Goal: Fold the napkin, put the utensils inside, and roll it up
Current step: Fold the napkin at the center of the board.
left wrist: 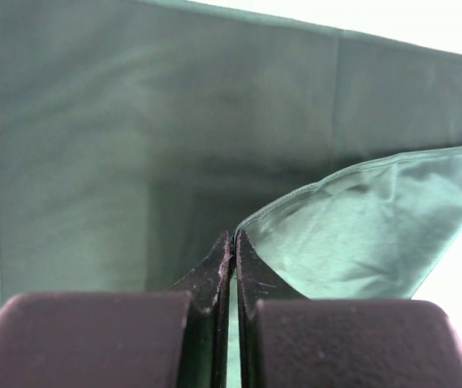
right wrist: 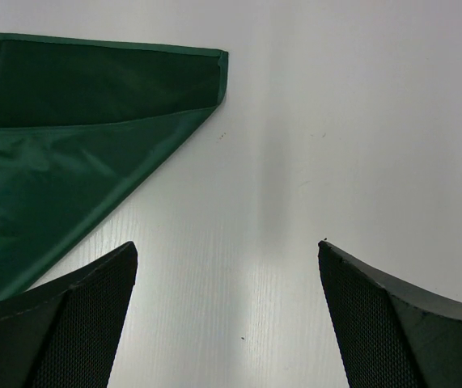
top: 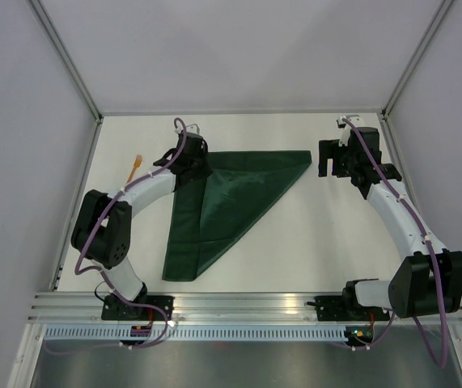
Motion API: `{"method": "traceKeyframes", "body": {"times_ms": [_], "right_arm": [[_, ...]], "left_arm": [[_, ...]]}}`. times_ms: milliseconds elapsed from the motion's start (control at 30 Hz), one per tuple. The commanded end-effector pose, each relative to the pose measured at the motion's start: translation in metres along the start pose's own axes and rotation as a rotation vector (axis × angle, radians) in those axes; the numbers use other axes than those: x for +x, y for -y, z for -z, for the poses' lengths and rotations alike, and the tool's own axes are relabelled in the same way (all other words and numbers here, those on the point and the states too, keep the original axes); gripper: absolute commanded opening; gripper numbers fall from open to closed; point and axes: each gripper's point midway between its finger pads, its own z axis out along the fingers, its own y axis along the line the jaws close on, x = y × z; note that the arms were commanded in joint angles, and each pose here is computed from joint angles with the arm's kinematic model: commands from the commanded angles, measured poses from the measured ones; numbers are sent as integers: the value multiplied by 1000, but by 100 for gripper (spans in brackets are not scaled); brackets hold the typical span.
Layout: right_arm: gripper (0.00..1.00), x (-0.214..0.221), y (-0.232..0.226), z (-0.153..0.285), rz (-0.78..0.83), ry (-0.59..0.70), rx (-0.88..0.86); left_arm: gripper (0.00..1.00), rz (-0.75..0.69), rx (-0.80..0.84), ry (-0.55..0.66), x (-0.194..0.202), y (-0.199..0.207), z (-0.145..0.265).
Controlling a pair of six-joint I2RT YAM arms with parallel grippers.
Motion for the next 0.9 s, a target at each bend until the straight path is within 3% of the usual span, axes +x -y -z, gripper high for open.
{"method": "traceKeyframes", "body": {"times_ms": [0, 500, 867], "right_arm": [[97, -1, 2, 7, 0, -2, 7], [97, 1, 2, 6, 0, -5, 9], [97, 2, 3, 6, 0, -8, 12]], "left_arm": [[2, 24, 24, 8, -23, -1, -5], [2, 84, -28, 9, -63, -47, -35], [2, 93, -17, 13, -87, -54, -48]]}}
